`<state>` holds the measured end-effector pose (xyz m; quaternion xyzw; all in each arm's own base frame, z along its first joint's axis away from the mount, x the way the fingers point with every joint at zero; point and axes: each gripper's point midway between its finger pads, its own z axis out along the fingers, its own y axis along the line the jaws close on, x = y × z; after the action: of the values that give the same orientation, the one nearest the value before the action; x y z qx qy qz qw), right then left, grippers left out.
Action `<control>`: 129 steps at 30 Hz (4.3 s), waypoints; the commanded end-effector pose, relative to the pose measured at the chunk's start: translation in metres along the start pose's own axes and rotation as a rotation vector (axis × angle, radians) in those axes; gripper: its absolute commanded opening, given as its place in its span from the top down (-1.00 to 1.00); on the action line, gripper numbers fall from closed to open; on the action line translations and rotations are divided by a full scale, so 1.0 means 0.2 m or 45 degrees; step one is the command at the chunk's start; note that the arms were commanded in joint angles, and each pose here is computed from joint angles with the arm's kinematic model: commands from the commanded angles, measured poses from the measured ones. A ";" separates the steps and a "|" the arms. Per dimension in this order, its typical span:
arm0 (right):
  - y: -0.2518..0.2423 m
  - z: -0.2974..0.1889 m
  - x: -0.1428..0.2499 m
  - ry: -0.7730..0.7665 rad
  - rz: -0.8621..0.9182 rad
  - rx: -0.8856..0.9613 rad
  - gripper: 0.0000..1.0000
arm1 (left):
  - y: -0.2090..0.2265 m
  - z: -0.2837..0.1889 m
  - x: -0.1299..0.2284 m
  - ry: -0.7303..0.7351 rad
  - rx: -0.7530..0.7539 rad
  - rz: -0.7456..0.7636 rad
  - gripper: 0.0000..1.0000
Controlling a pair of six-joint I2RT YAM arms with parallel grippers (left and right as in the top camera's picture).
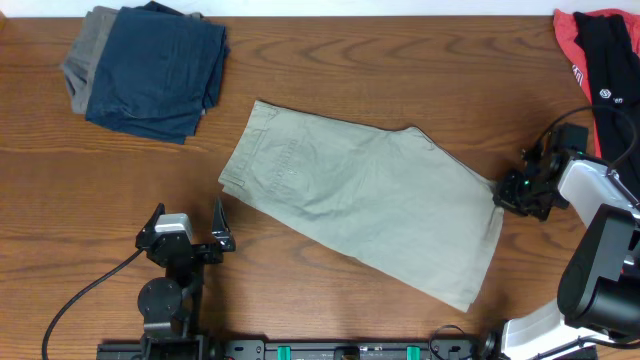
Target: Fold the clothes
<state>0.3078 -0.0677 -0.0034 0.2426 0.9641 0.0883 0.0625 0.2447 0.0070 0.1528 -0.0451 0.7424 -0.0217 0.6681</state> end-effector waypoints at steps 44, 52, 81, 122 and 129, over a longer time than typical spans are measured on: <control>0.79 -0.64 -0.34 -0.185 -0.476 -0.498 -0.98 | 0.01 0.00 0.08 0.056 -0.012 -0.002 -0.96; 1.21 -0.49 0.02 -0.078 -0.759 -0.461 -0.29 | 0.01 0.00 0.08 0.056 -0.012 -0.002 -0.96; 1.67 0.34 1.01 0.179 -0.953 -0.377 0.98 | 0.01 0.00 0.08 0.056 -0.012 -0.002 -0.96; 0.36 -0.73 -0.18 -0.370 0.046 0.142 -0.99 | 0.01 0.00 0.08 0.056 -0.012 -0.002 -0.96; 0.20 -0.73 -0.15 -0.307 0.150 0.199 -0.99 | 0.01 0.00 0.08 0.056 -0.012 -0.002 -0.95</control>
<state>0.3292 -0.0631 0.1454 0.3118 0.9386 -0.0083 0.1472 0.2447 0.0070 0.1527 -0.0452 0.7425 -0.0217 0.6680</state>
